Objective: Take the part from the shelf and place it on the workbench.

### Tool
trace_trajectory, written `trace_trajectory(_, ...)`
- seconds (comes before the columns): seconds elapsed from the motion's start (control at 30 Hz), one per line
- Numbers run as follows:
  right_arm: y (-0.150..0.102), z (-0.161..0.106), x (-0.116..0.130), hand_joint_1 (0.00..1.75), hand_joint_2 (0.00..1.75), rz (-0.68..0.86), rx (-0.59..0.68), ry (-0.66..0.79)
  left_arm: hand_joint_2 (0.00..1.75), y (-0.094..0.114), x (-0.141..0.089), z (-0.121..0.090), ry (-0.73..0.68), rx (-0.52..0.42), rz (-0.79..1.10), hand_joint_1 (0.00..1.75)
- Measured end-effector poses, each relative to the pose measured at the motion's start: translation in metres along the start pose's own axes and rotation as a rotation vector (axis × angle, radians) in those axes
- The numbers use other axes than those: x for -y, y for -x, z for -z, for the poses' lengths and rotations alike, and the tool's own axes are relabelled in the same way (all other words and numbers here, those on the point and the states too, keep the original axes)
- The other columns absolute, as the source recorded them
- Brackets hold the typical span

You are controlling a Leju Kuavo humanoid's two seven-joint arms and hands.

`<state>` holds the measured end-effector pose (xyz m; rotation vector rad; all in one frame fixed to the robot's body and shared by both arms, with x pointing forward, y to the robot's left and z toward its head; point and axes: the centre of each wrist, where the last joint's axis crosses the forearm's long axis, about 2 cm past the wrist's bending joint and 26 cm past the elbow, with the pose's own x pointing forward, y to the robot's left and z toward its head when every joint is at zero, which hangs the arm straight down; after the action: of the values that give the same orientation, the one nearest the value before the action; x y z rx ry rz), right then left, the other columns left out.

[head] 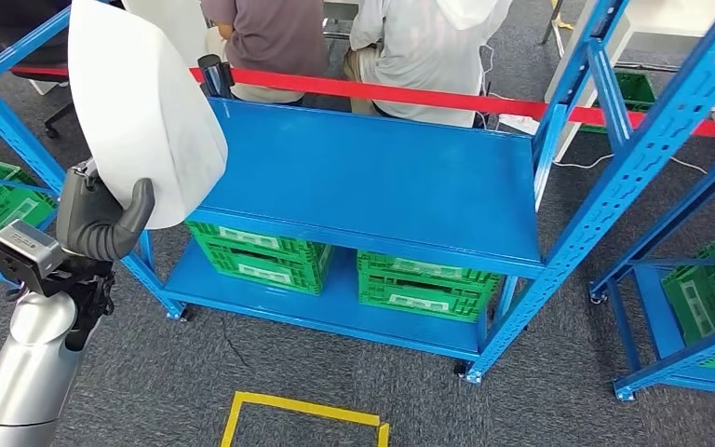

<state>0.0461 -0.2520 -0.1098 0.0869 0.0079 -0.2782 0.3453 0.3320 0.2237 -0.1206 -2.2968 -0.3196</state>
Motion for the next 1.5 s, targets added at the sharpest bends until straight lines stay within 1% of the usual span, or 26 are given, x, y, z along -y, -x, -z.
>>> trace_trajectory(0.3,0.002,0.000,-0.004,0.00,0.00,0.015,-0.001,-0.014,1.75,0.002,0.006,0.011,-0.001,-0.009,0.012,1.75)
trace_trajectory(0.5,0.001,0.000,-0.004,0.00,0.00,0.031,0.007,-0.023,1.75,0.000,0.007,0.035,-0.006,0.024,0.019,1.75)
trace_trajectory(0.7,0.003,0.000,-0.003,0.00,0.00,0.043,0.005,-0.022,1.75,0.002,0.010,0.045,-0.011,0.023,0.011,1.75)
trace_trajectory(0.9,0.002,0.000,-0.003,0.00,0.00,0.056,0.008,-0.019,1.75,0.009,0.012,0.048,-0.012,0.007,0.004,1.75)
trace_trajectory(1.17,0.002,0.000,-0.003,0.00,0.00,0.068,0.018,-0.015,1.75,0.015,0.011,0.039,-0.012,-0.008,0.005,1.75)
trace_trajectory(1.5,0.001,0.000,-0.002,0.00,0.00,0.061,0.021,-0.023,1.75,0.015,0.004,0.036,-0.007,-0.026,0.011,1.75)
